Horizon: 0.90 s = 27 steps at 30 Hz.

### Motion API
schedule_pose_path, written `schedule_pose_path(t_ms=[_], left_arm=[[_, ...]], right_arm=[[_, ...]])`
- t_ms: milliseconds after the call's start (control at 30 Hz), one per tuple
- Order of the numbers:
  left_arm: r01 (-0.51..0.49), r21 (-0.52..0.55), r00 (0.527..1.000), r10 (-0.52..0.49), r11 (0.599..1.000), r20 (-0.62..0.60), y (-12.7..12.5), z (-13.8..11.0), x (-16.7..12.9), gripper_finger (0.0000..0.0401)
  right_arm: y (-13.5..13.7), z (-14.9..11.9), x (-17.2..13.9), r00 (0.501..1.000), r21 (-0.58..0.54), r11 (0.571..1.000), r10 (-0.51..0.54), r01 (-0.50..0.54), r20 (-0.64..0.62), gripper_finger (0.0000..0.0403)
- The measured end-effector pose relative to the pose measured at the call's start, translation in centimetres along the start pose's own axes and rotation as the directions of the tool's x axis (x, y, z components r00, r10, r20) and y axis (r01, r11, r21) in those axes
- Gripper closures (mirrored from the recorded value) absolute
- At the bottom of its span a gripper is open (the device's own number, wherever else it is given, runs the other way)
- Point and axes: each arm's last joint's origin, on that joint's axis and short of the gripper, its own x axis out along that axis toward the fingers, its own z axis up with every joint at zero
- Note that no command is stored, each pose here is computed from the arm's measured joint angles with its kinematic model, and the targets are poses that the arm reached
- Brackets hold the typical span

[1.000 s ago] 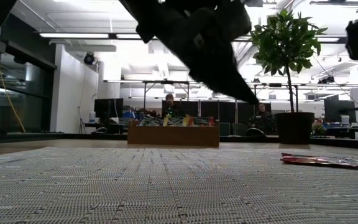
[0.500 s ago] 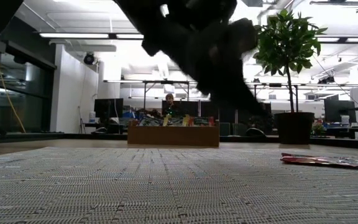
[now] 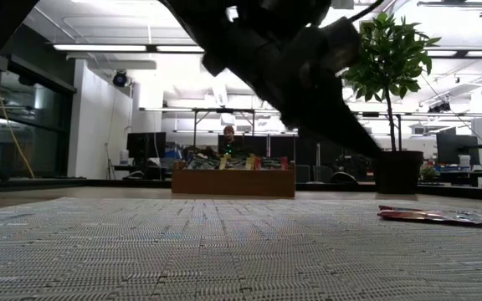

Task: Pick & Place Tea
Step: Put the red tea bag into the right section of the wooden organizer

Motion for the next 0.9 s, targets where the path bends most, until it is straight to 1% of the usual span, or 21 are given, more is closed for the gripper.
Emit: schedule_pose_path(t_ms=[100,133,200,267,367,467,633,767,900], left_arm=[[0.023,0.003,1.0,-0.023,1.0,0.01,0.2,0.1,1.2,0.0401],[0.031,-0.002,0.999,-0.031,1.0,-0.005,0.1,0.0,1.3,0.0401],[0.034,0.0,0.999,-0.034,0.999,-0.001,0.1,0.2,1.3,0.0401],[0.016,0.006,1.0,-0.016,1.0,0.012,0.2,0.6,1.1,0.0401],[0.014,0.032,1.0,-0.014,0.999,-0.017,0.3,0.2,1.1,0.0401],[0.015,0.054,1.0,-0.015,0.998,-0.004,0.3,0.3,1.2,0.0401],[0.036,0.087,0.999,-0.036,0.996,0.001,-0.6,0.4,1.4,0.0401],[0.005,0.135,1.0,-0.004,0.991,-0.004,-0.8,0.4,1.4,0.0401],[-0.006,0.149,1.0,0.007,0.989,-0.002,-0.5,0.4,1.4,0.0401]], right_arm=[[0.2,0.0,0.0,1.0,0.002,1.0,0.016,-0.016,0.008,0.0403],[0.2,0.0,0.0,1.0,0.004,1.0,0.022,-0.022,0.008,0.0403],[0.3,0.1,0.0,1.0,0.004,1.0,0.027,-0.027,0.009,0.0403],[0.4,0.1,0.0,0.999,0.007,0.999,0.034,-0.034,0.009,0.0403],[0.4,0.1,0.0,0.999,0.006,0.999,0.034,-0.034,0.01,0.0403],[0.4,0.1,0.0,0.999,0.005,0.999,0.034,-0.034,0.01,0.0403],[0.4,0.1,0.0,0.999,0.005,0.999,0.035,-0.035,0.012,0.0403],[0.4,0.1,0.0,0.999,0.006,0.999,0.035,-0.035,0.012,0.0403],[0.4,0.1,0.0,0.999,0.007,0.999,0.038,-0.038,0.013,0.0403]])
